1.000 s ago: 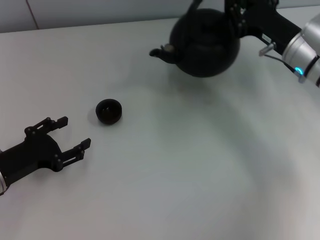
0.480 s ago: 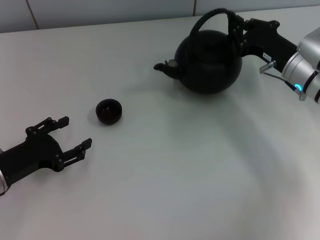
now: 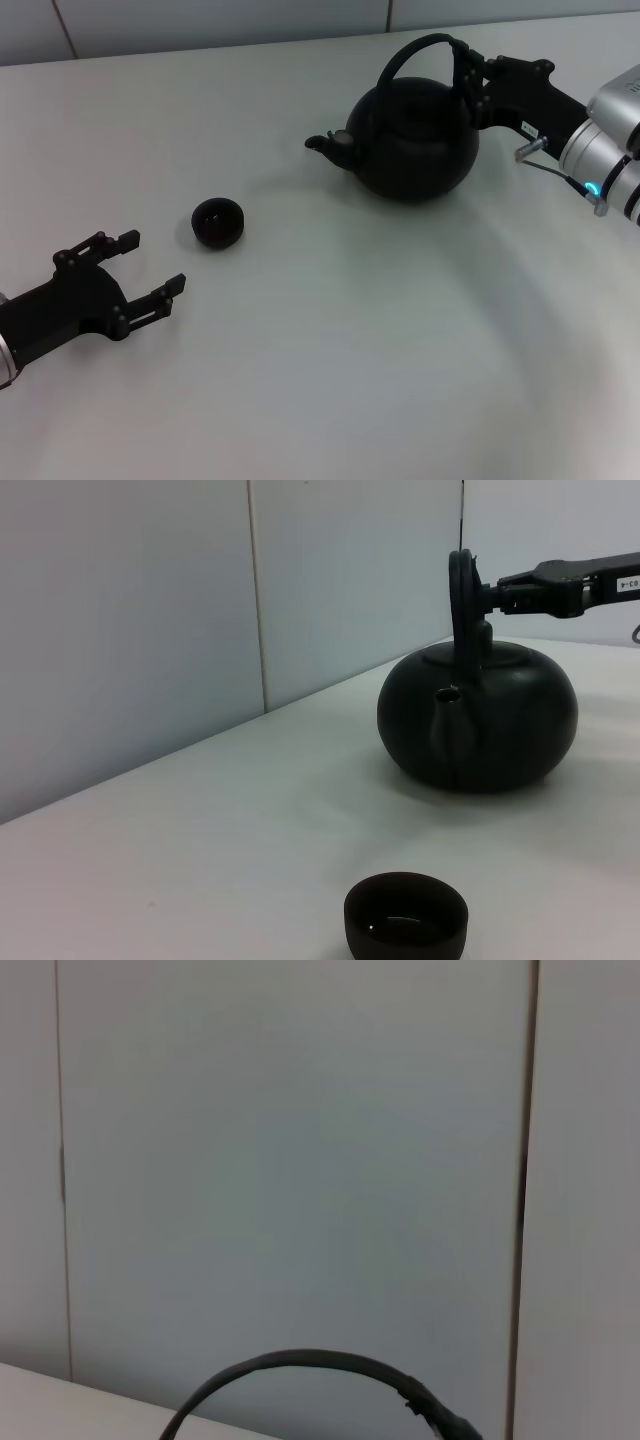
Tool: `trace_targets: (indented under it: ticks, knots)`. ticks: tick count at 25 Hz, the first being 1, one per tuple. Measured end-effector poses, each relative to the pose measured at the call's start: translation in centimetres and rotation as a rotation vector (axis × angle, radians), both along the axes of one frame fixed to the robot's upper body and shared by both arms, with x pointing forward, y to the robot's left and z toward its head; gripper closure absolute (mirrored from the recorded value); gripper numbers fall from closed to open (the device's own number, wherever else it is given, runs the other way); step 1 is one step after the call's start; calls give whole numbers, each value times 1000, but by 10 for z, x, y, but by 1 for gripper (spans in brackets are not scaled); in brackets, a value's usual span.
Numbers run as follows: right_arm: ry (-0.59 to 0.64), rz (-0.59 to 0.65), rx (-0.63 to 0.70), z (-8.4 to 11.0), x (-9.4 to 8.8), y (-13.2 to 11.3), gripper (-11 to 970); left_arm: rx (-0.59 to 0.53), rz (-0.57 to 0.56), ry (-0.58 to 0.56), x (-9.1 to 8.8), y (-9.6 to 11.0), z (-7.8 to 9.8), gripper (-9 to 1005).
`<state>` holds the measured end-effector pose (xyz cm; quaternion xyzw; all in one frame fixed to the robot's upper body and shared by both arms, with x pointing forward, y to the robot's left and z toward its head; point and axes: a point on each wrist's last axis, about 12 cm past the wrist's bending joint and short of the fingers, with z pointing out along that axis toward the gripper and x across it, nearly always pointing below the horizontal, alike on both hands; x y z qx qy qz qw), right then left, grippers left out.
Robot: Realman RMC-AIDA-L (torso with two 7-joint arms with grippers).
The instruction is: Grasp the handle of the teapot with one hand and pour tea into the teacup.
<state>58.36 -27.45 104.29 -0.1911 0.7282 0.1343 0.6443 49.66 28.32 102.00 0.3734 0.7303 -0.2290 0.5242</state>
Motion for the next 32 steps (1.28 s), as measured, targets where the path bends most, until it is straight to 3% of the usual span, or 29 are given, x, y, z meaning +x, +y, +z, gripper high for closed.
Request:
trace_targets:
  ticks: [14, 21, 26, 27, 28, 29, 32]
  knots:
    - [-22, 13, 48, -5, -17, -4, 782, 0, 2, 2, -2, 1, -1, 197]
    - [-67, 26, 101, -4, -34, -13, 497, -1, 0, 3, -3, 2, -1, 197]
    - [-127, 31, 187, -3, -64, -28, 293, -12, -6, -2, -6, 4, 1, 197]
    - [-151, 110, 192, -2, -80, -28, 263, -15, -6, -3, -7, 5, 2, 196]
    - [-151, 110, 192, -2, -80, -28, 234, -15, -6, -3, -7, 5, 2, 196]
    - [-146, 219, 149, -4, -94, -26, 204, -16, -5, -1, -9, 6, 1, 196]
    - [-109, 327, 86, -7, -102, -23, 142, -15, -6, 0, -10, 6, 1, 196]
